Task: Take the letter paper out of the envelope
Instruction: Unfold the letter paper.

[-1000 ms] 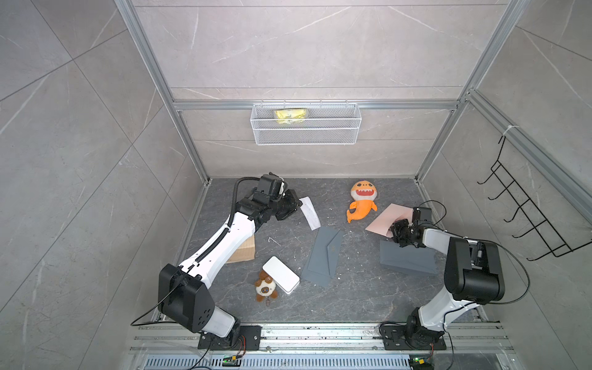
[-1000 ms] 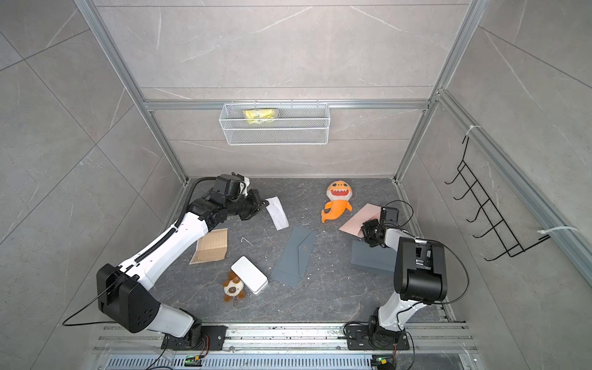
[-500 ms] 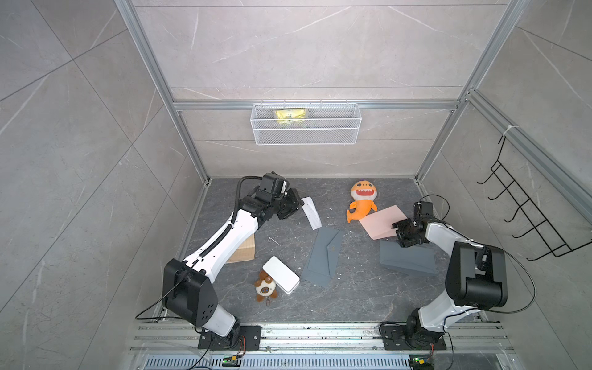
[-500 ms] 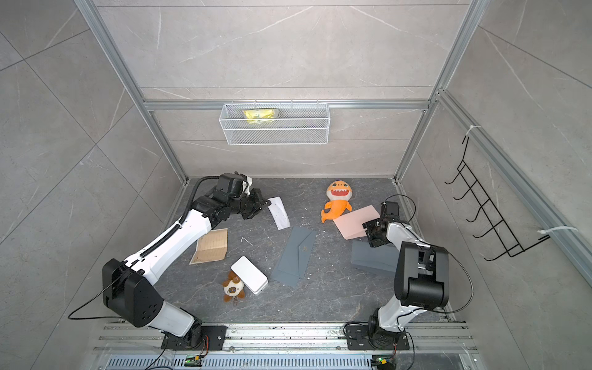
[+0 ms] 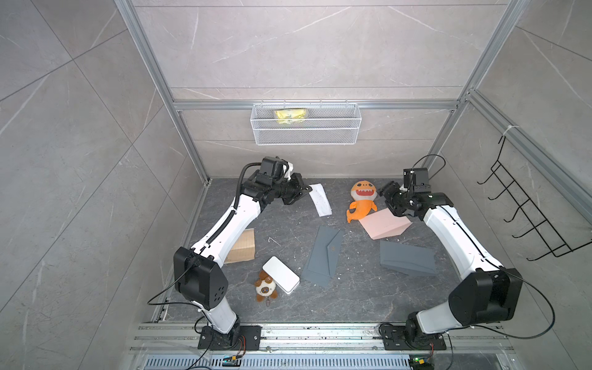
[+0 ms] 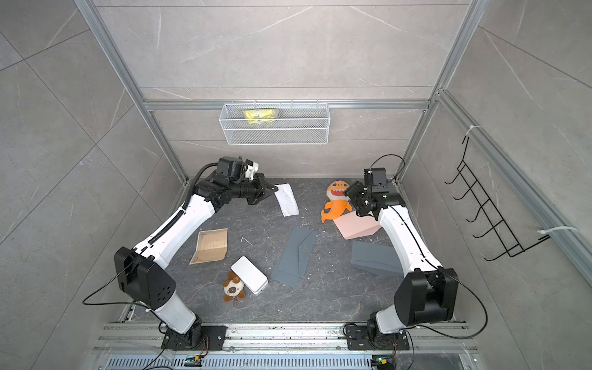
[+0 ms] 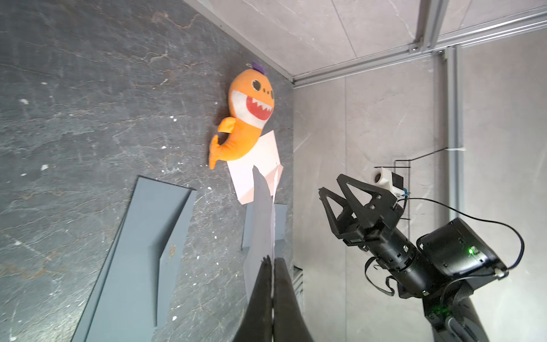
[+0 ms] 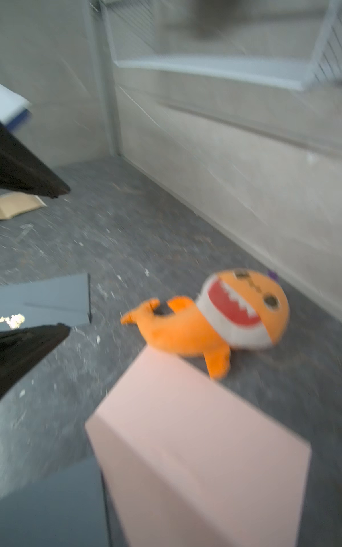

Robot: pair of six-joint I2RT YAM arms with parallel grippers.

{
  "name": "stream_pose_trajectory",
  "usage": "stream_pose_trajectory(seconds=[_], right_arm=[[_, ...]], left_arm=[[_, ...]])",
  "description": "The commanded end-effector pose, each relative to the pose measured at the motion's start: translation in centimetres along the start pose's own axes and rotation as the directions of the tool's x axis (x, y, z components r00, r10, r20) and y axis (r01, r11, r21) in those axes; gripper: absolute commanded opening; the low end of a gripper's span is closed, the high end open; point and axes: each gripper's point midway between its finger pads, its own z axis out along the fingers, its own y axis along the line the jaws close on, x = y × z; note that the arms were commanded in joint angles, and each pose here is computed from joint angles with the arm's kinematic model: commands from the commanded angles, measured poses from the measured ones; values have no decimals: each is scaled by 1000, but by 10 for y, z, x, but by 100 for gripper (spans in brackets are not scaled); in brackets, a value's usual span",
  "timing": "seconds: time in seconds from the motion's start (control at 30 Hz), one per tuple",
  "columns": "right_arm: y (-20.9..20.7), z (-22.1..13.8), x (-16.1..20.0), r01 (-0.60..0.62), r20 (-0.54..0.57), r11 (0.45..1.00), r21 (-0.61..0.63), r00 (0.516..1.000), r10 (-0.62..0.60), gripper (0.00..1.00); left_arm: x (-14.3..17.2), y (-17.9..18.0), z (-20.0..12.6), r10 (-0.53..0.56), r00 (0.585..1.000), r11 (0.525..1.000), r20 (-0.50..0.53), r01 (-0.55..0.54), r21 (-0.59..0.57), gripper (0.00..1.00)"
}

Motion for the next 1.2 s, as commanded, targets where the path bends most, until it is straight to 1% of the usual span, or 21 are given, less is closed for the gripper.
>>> stream_pose_trajectory(seconds=[0.0,0.07,0.17,0.33,0.5,0.67,0.8,0.87,0.93,1.0,1.17], right_arm=[[57,-5,36,-11,-193,941,-338,980,-58,79],[72,-14,48,-60,-239,898,-436,970,-51,79],[78,-23,59,-100,-275,863,-496,960,-47,78],[87,-25,78,-160,-349,833,-530,936,-42,74],[87,-19,104,-175,-395,840,-514,917,-51,67],[91,-18,107,-190,-392,829,-526,919,-38,59],[96,-21,105,-179,-381,828,-532,924,-45,57],[94,-22,105,-157,-372,842,-517,927,-56,55],[88,-22,105,-115,-356,869,-482,932,-74,56],[85,-23,105,-92,-344,880,-465,935,-84,56],[94,-25,102,-103,-341,865,-491,937,-82,54]], left_arm=[[-5,-34,-8,-24,997,987,-69,35,156,0],[-9,-41,-9,-52,995,977,-82,68,200,0],[-12,-44,-6,-90,989,967,-115,114,227,0],[-12,-43,2,-136,978,956,-159,172,238,0],[-15,-41,6,-153,975,951,-159,189,243,0],[-15,-41,6,-156,975,951,-159,192,242,0],[-14,-38,6,-161,974,953,-158,195,233,0],[-13,-37,6,-159,975,953,-156,193,233,0],[-12,-38,5,-156,975,954,-156,190,232,0],[-13,-38,4,-154,976,955,-155,188,231,0],[-11,-36,5,-155,975,956,-159,189,224,0]])
